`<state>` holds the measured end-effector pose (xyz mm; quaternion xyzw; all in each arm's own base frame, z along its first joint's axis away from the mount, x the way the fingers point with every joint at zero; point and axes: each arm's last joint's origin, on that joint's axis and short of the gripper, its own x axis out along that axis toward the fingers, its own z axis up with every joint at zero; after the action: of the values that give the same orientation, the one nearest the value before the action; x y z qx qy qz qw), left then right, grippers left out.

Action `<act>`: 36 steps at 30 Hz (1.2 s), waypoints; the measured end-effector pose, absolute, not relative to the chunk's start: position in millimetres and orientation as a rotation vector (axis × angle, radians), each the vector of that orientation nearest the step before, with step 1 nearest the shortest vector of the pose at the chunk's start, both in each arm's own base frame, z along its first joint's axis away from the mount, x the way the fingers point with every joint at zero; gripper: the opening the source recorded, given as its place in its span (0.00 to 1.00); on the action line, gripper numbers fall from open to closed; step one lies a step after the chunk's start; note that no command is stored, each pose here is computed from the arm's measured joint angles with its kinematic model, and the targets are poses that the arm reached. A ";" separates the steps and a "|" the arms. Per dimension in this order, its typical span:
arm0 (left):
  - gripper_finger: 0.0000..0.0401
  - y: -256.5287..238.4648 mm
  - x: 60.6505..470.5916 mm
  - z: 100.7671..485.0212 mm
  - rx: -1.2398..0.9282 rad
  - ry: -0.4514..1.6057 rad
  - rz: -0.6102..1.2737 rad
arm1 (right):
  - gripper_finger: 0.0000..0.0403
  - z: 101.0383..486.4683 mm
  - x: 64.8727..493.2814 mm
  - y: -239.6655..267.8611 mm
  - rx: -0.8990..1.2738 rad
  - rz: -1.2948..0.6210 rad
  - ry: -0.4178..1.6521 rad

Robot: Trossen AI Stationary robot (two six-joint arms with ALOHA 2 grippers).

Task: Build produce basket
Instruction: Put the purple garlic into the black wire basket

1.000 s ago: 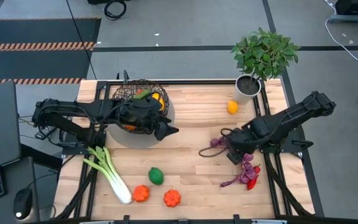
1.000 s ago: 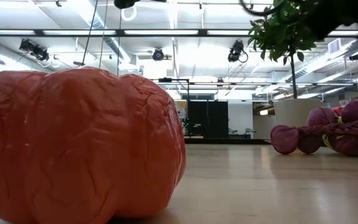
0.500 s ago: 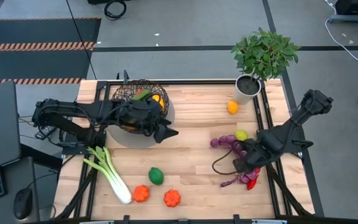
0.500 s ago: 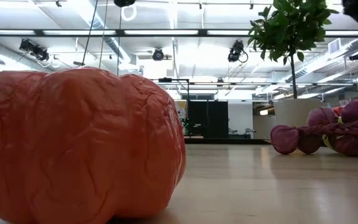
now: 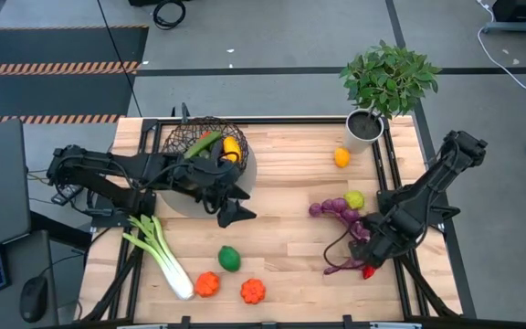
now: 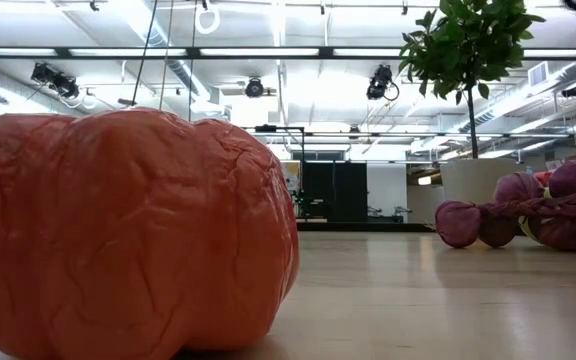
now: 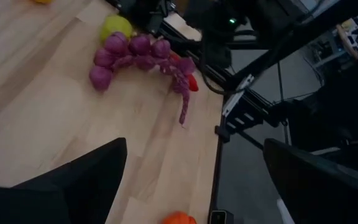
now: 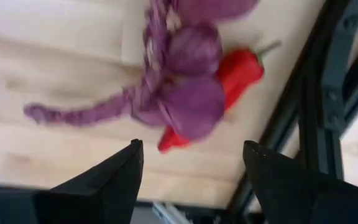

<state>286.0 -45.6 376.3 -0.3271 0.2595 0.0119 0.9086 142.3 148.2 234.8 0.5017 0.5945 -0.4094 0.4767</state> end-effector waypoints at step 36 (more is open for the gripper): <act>0.96 -39.2 287.0 376.3 -0.792 0.499 0.137 | 0.69 217.7 155.3 102.0 1.121 -0.908 1.249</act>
<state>287.0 -39.2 376.3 -0.3814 0.2401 0.0662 0.8902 155.3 102.0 217.7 0.4791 0.5341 -0.3882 0.5783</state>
